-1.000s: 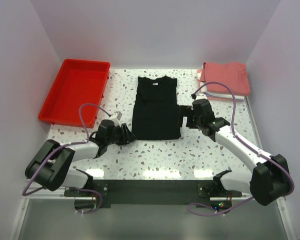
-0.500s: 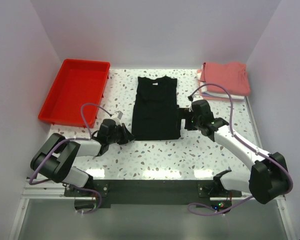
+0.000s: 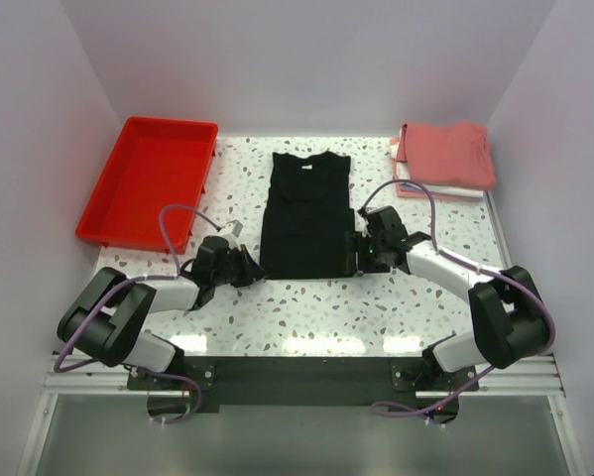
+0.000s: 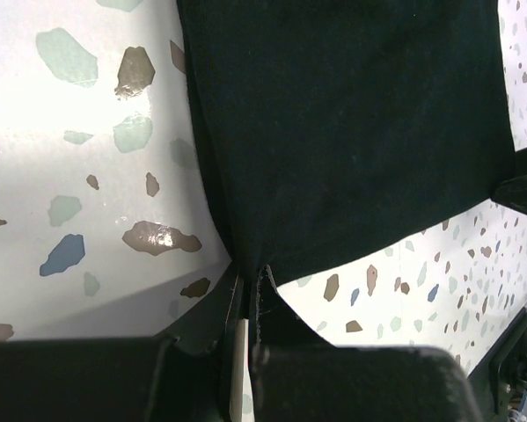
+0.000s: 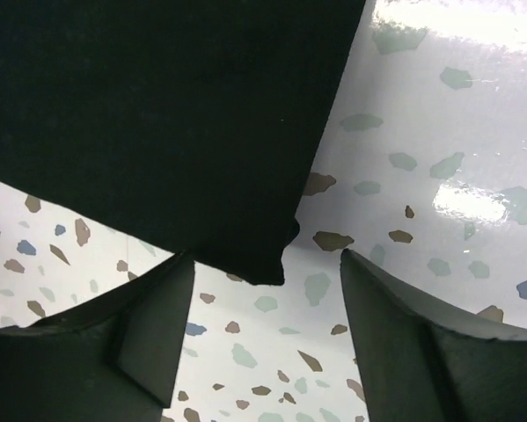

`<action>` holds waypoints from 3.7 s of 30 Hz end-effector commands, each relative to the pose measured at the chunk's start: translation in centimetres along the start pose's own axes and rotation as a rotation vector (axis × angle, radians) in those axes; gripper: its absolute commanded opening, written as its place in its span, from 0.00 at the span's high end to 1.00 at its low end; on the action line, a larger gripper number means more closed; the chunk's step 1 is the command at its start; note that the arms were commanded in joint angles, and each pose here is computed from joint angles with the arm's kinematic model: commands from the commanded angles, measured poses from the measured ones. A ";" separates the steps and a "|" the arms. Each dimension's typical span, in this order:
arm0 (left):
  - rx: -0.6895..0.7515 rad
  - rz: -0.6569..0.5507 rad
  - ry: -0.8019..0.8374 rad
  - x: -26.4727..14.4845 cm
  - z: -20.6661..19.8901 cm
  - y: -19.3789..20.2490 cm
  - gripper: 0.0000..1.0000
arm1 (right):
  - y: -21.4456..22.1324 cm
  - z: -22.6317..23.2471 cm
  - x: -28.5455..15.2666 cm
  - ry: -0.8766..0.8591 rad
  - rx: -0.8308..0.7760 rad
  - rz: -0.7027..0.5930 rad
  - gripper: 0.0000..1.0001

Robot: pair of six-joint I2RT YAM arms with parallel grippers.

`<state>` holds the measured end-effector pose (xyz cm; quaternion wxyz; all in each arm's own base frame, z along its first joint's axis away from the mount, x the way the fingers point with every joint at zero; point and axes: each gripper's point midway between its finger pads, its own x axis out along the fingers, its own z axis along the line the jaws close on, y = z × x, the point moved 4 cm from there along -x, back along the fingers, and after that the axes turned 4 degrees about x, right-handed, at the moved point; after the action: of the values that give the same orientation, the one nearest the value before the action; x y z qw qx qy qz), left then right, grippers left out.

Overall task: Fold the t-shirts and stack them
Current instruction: Fold the tshirt

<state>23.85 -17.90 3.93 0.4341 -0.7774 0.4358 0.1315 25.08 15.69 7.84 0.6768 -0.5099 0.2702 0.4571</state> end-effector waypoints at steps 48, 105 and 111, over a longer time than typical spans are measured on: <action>0.142 -0.409 0.139 -18.4 -8.9 -6.9 0.98 | 7.1 9.1 -19.1 -0.785 -0.106 0.358 1.00; 0.139 -0.351 -0.193 5.6 -4.4 -19.5 0.15 | -10.2 0.2 -1.0 -0.049 0.218 -0.050 0.41; 0.181 -0.329 -0.096 4.9 -6.5 -19.9 0.00 | -12.7 1.9 -3.0 -0.123 0.171 -0.138 0.01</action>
<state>40.23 -19.85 11.50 0.5373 -0.7786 0.2951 0.1343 33.38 15.39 12.82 0.7408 -0.4182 0.2856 0.4413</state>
